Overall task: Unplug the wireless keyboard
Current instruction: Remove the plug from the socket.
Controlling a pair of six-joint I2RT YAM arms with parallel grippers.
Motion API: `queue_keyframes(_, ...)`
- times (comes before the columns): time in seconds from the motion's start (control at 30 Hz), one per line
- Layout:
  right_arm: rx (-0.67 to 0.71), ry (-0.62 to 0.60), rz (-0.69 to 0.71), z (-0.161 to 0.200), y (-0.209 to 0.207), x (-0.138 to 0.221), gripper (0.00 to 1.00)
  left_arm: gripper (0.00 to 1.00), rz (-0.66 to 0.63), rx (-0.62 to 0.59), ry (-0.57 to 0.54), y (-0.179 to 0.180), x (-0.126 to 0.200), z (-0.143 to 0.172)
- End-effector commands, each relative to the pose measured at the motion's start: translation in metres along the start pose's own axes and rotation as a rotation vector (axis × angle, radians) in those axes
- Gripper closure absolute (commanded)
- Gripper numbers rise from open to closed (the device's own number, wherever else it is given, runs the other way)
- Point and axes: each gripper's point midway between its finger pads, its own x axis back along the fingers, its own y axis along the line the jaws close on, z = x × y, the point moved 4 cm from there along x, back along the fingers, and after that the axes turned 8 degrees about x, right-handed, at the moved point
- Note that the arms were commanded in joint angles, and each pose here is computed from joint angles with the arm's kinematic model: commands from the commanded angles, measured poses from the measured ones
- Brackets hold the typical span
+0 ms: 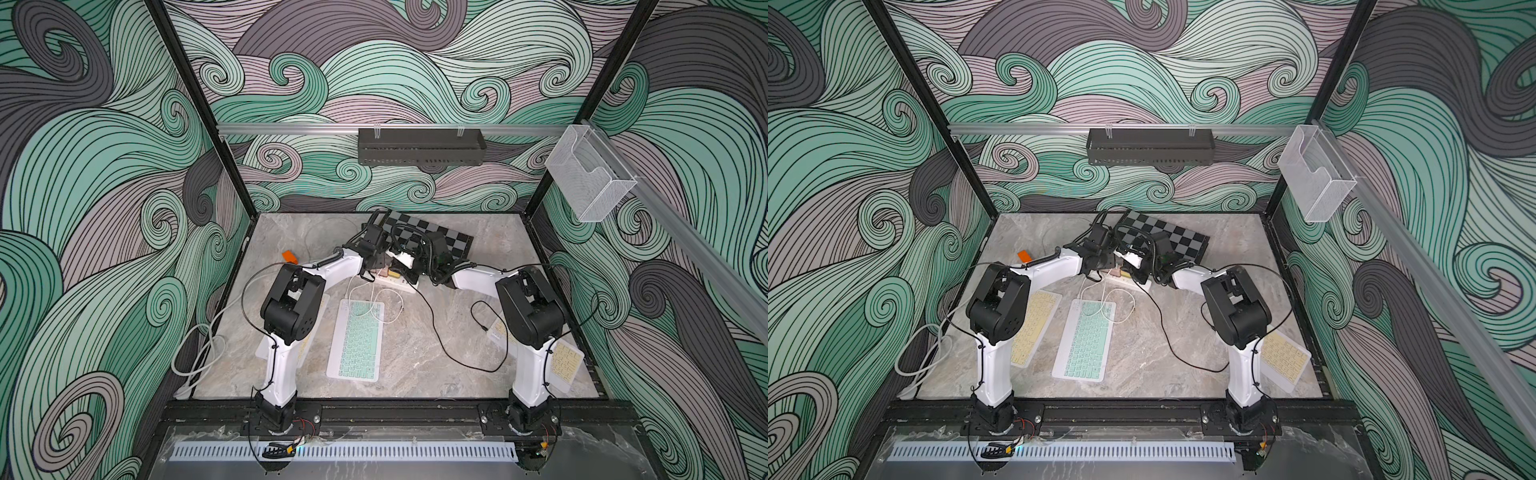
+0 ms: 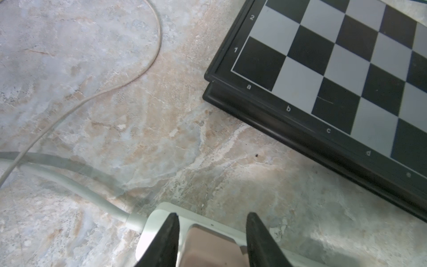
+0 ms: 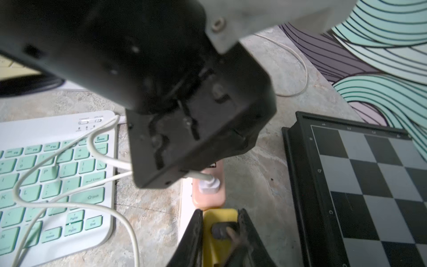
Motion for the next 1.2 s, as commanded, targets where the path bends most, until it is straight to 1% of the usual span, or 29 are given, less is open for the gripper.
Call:
queue_keyframes(0.0, 0.254, -0.029, 0.161, -0.035, -0.036, 0.021, 1.00, 0.70, -0.185, -0.133, 0.395, 0.041, -0.023, 0.111)
queue_keyframes(0.07, 0.200, -0.062, 0.169, -0.041, -0.039, 0.025, 1.00, 0.70, -0.185, -0.134, 0.395, 0.041, -0.023, 0.111)
queue_keyframes(0.2, 0.075, -0.154, 0.138, -0.046, -0.037, 0.038, 1.00, 0.70, -0.182, -0.135, 0.401, 0.039, -0.024, 0.112)
queue_keyframes(0.3, -0.002, -0.177, 0.120, -0.039, -0.037, 0.049, 1.00, 0.70, -0.177, -0.136, 0.398, 0.038, -0.023, 0.108)
queue_keyframes(0.43, -0.071, -0.166, 0.149, -0.032, -0.043, 0.063, 1.00, 0.69, -0.162, -0.136, 0.383, 0.032, -0.021, 0.100)
queue_keyframes(0.53, -0.189, -0.230, 0.172, -0.042, -0.053, 0.085, 1.00, 0.64, -0.130, -0.133, 0.362, 0.021, -0.015, 0.084)
queue_keyframes(0.63, -0.275, -0.322, 0.138, -0.059, -0.052, 0.099, 1.00, 0.57, -0.073, -0.130, 0.338, 0.004, -0.003, 0.061)
queue_keyframes(0.7, -0.329, -0.361, 0.099, -0.071, -0.051, 0.106, 1.00, 0.53, -0.035, -0.132, 0.311, -0.007, 0.009, 0.040)
queue_keyframes(0.83, -0.450, -0.403, 0.119, -0.084, -0.061, 0.125, 1.00, 0.45, 0.035, -0.142, 0.250, -0.019, 0.038, -0.002)
queue_keyframes(0.93, -0.559, -0.462, 0.125, -0.091, -0.073, 0.145, 1.00, 0.37, 0.111, -0.144, 0.206, -0.019, 0.063, -0.035)
queue_keyframes(1.0, -0.597, -0.512, 0.092, -0.099, -0.074, 0.157, 1.00, 0.35, 0.159, -0.154, 0.180, -0.017, 0.081, -0.054)
queue_keyframes(1.07, -0.611, -0.540, 0.072, -0.106, -0.073, 0.164, 1.00, 0.35, 0.208, -0.162, 0.156, -0.013, 0.097, -0.066)
queue_keyframes(1.13, -0.644, -0.560, 0.046, -0.112, -0.072, 0.170, 1.00, 0.38, 0.339, -0.175, 0.161, -0.016, 0.114, -0.070)
queue_keyframes(1.17, -0.663, -0.574, 0.027, -0.116, -0.071, 0.173, 1.00, 0.39, 0.470, -0.187, 0.183, -0.022, 0.126, -0.067)
